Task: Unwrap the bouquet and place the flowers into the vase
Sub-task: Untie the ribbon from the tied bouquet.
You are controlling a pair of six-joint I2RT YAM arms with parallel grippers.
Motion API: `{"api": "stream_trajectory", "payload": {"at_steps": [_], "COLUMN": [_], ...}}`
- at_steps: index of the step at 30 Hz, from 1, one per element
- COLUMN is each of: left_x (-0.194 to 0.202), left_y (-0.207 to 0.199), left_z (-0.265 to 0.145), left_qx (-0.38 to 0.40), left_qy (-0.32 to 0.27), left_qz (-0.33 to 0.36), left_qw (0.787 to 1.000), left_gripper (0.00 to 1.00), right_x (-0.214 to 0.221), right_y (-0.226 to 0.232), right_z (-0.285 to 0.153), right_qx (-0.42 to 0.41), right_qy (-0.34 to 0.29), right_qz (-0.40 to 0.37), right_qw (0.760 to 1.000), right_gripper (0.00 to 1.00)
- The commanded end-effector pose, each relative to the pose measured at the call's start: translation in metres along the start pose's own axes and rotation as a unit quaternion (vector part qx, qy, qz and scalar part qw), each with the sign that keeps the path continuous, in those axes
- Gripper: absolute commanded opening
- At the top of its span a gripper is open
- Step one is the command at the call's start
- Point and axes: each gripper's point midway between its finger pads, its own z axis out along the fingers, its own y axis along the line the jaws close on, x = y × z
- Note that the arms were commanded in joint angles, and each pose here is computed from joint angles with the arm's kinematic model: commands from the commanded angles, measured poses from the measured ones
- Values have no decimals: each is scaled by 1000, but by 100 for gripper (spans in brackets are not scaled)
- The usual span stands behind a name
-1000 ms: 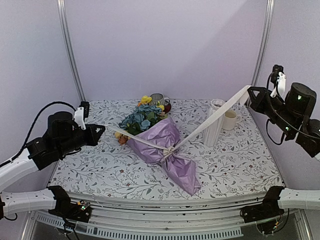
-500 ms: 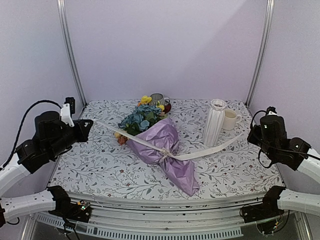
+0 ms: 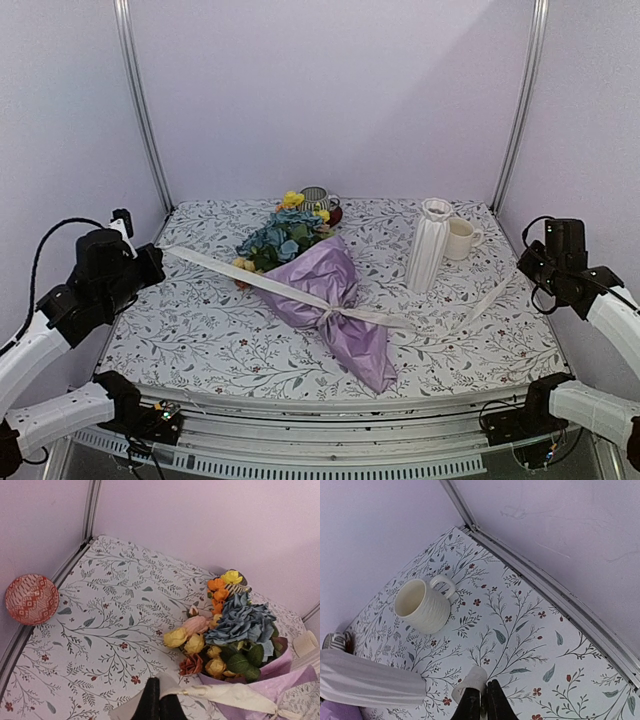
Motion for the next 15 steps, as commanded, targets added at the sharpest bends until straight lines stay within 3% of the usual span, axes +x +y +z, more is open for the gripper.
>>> {"api": "stream_trajectory", "payload": {"at_steps": [1,2,3,6,7,8,9,10,11,15], "left_x": [23,26,30,34,35,38,40,37,33,24], "left_y": [19,26,31,48,56,65,80,89,96,133], "left_z": [22,27,32,41,43,43,40,36,33,6], "left_qx": [-4,-9,-11,-21,-33,-55,-98,-129,-152,-260], "left_qy": [53,62,70,80,80,82,82,74,66,13], "left_qz": [-36,-47,-59,-92,-105,-116,-133,-147,-145,-185], "left_qw": [998,997,996,992,991,988,983,978,975,948], "left_gripper": [0,0,0,0,0,15,57,87,97,97], "right_x": [20,23,26,31,33,36,37,38,39,32], "right_y": [13,10,8,8,11,16,20,24,30,45], "right_z": [11,13,15,17,17,17,16,14,12,-1], "right_qx": [-34,-28,-20,-22,-32,-45,-57,-70,-87,-134], "right_qy": [40,45,49,59,65,72,77,82,87,77], "right_qz": [-11,-13,-16,-27,-38,-49,-64,-70,-73,-73], "right_qw": [999,999,998,998,997,995,993,992,990,985], "right_gripper": [13,17,27,84,93,96,97,98,99,100]}}
